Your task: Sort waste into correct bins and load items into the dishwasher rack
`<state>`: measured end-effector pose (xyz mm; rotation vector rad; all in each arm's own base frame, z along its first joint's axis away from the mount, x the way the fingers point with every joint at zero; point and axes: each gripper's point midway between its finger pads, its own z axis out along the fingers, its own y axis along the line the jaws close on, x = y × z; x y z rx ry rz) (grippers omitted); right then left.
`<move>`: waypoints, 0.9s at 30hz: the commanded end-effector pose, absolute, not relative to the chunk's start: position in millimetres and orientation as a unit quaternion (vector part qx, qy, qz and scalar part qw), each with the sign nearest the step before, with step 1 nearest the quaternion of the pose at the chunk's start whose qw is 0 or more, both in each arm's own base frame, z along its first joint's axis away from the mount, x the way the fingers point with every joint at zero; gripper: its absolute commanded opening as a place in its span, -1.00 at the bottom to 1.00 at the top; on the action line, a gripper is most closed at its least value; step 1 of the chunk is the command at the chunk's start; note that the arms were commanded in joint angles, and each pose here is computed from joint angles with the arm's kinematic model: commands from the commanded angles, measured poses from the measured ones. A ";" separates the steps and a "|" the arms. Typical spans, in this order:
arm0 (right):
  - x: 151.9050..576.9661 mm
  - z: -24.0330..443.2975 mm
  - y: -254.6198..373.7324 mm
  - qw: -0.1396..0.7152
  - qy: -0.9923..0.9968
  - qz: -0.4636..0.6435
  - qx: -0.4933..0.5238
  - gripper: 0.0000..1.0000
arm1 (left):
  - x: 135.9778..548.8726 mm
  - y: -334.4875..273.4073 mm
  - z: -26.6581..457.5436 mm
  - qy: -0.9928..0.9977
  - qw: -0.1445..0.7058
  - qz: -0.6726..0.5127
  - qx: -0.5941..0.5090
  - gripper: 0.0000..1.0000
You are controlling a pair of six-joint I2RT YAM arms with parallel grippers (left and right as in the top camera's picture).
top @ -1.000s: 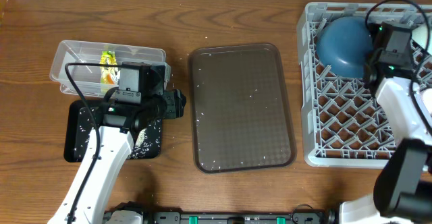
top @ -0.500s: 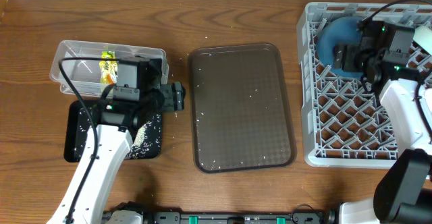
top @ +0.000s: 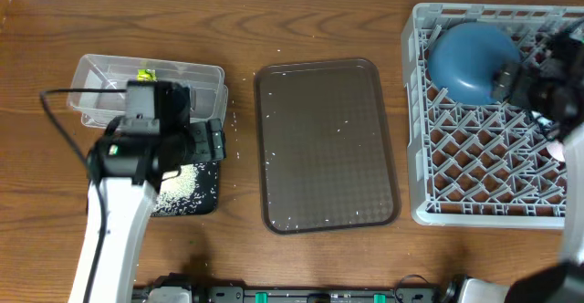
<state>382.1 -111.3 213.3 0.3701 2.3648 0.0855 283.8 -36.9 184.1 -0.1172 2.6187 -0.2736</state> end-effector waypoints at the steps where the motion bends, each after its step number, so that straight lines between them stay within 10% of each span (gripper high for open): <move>1: 361.7 213.7 -102.1 0.387 0.909 0.044 0.148 0.99 | 266.2 -35.3 206.9 0.945 0.314 -0.088 0.002 0.75; 12: 295.3 210.3 -75.8 0.495 0.858 0.025 0.137 0.98 | 223.8 -10.7 253.7 0.889 0.457 -0.033 -0.017 0.77; 27: 243.1 146.8 -54.8 0.357 0.917 0.055 0.168 0.99 | 221.3 -10.6 255.8 0.886 0.461 -0.033 -0.017 0.77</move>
